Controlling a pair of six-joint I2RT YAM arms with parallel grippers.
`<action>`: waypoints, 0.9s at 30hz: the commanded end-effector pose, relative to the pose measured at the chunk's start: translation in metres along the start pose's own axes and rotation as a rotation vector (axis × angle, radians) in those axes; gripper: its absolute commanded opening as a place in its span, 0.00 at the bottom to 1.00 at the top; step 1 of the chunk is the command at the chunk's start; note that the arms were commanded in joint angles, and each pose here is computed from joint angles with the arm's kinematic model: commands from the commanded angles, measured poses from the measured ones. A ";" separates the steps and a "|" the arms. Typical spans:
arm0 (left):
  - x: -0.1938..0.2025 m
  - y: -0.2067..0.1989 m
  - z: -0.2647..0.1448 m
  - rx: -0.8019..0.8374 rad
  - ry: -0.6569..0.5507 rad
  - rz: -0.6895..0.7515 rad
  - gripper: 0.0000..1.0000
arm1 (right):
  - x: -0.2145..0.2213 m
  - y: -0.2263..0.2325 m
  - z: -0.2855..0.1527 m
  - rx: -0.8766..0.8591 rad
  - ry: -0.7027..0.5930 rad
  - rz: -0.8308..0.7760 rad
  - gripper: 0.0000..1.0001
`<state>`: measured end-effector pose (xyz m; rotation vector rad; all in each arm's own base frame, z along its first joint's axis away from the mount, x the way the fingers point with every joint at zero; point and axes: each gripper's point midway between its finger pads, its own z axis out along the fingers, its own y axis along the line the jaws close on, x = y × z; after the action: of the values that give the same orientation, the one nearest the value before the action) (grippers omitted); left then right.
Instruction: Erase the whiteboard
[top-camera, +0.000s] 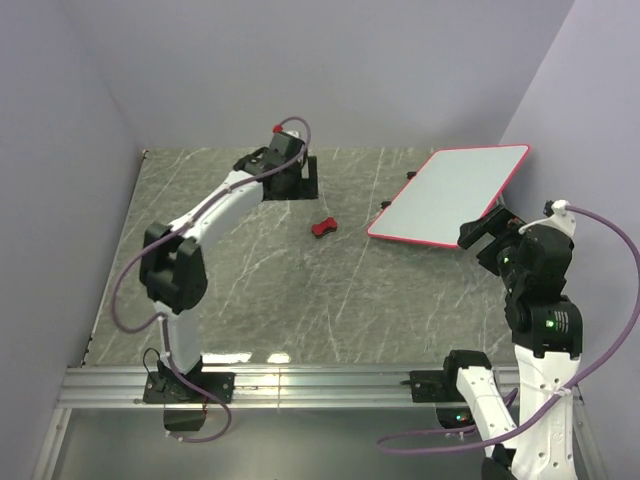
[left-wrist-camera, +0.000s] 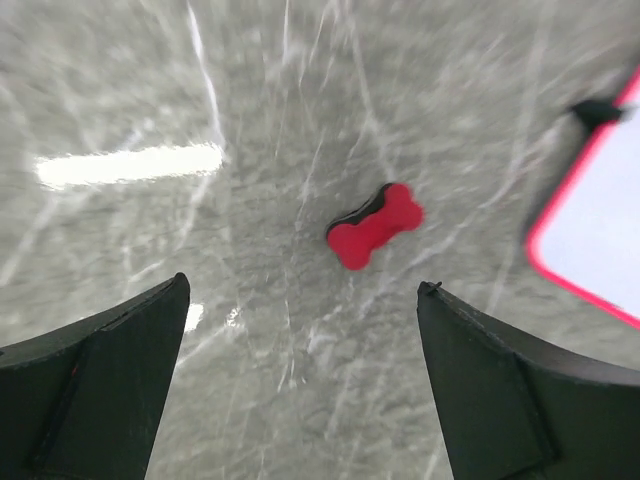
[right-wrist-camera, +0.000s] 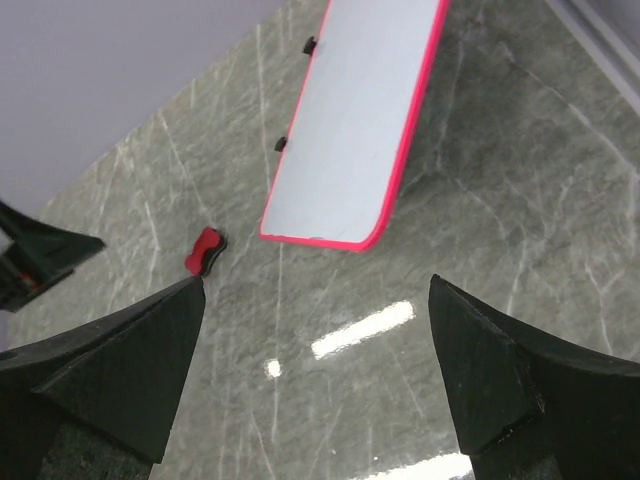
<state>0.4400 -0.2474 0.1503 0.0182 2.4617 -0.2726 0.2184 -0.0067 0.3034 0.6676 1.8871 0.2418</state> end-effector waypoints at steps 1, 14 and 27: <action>-0.049 0.003 -0.080 0.024 -0.193 -0.021 0.99 | -0.018 0.026 -0.002 -0.111 -0.044 -0.002 1.00; -0.048 0.046 -0.190 -0.035 -0.355 -0.085 0.99 | -0.045 0.077 -0.017 -0.313 -0.067 0.042 1.00; -0.037 0.072 -0.237 -0.088 -0.413 -0.112 0.98 | -0.023 0.075 -0.017 -0.338 -0.025 0.045 1.00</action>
<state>0.3332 -0.1400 0.3366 -0.1683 2.0676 -0.2502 0.2334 0.0394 0.3573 0.5055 1.7813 0.5346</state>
